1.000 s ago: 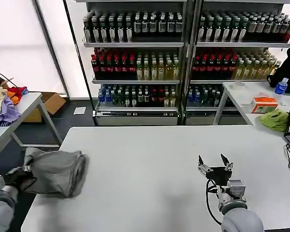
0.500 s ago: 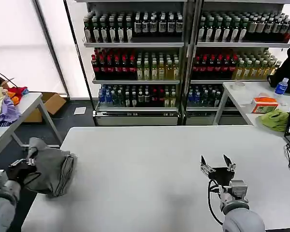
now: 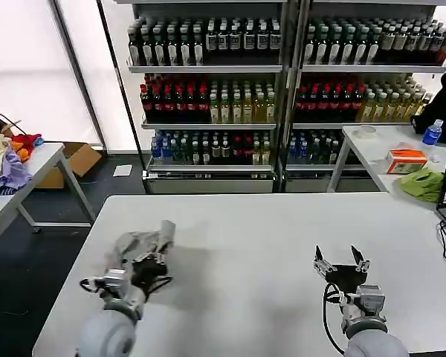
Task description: Fold and organize the clothes.
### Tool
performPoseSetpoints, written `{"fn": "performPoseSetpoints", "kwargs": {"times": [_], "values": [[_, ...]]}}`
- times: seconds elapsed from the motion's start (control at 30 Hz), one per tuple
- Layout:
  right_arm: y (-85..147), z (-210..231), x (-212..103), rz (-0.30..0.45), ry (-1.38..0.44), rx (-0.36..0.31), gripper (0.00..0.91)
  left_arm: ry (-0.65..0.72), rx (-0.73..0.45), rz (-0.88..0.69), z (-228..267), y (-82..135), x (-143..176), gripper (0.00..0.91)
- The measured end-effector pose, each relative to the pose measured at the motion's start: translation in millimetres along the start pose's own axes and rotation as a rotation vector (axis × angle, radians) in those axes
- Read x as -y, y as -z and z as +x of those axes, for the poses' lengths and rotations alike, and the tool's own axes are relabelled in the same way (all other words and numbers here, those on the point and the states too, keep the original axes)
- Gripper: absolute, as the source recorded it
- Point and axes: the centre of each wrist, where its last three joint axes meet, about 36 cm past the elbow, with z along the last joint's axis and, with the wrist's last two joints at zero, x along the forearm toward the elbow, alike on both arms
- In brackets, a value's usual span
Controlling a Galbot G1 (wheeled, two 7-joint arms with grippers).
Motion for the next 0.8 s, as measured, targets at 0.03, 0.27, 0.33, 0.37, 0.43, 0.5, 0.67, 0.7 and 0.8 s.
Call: {"fn": "performPoseSetpoints", "kwargs": {"times": [0.03,0.27,0.33,0.37,0.43,0.5,0.67,0.7,0.8], "values": [[0,0,-1,0.002,0.000,-0.002,0.907,-0.011,-0.003,0.002,-5,0,8,0.000],[2,1,-7,0.021,0.012,-0.003,0.907,-0.067,-0.020,0.004,-31,-2,44,0.907],[1,0,-10,0.023,0.014,-0.005,0.907,-0.078,-0.019,0.007,-35,-1,49,0.907],[0,-1,-11,0.024,0.016,-0.006,0.907,-0.084,-0.016,0.011,-37,-1,51,0.907],[-1,-3,-14,0.026,0.024,-0.012,0.907,-0.101,-0.011,0.025,-39,1,54,0.907],[-3,-5,-17,0.028,0.033,-0.019,0.907,-0.119,-0.003,0.043,-40,2,56,0.907],[-3,-11,-22,0.034,0.066,-0.039,0.907,-0.150,0.016,0.105,-38,9,55,0.907],[-2,-12,-24,0.030,0.075,-0.042,0.907,-0.148,0.025,0.114,-37,12,53,0.907],[2,-16,-27,-0.003,0.112,-0.061,0.907,-0.124,0.042,0.128,-37,17,43,0.907]]}}
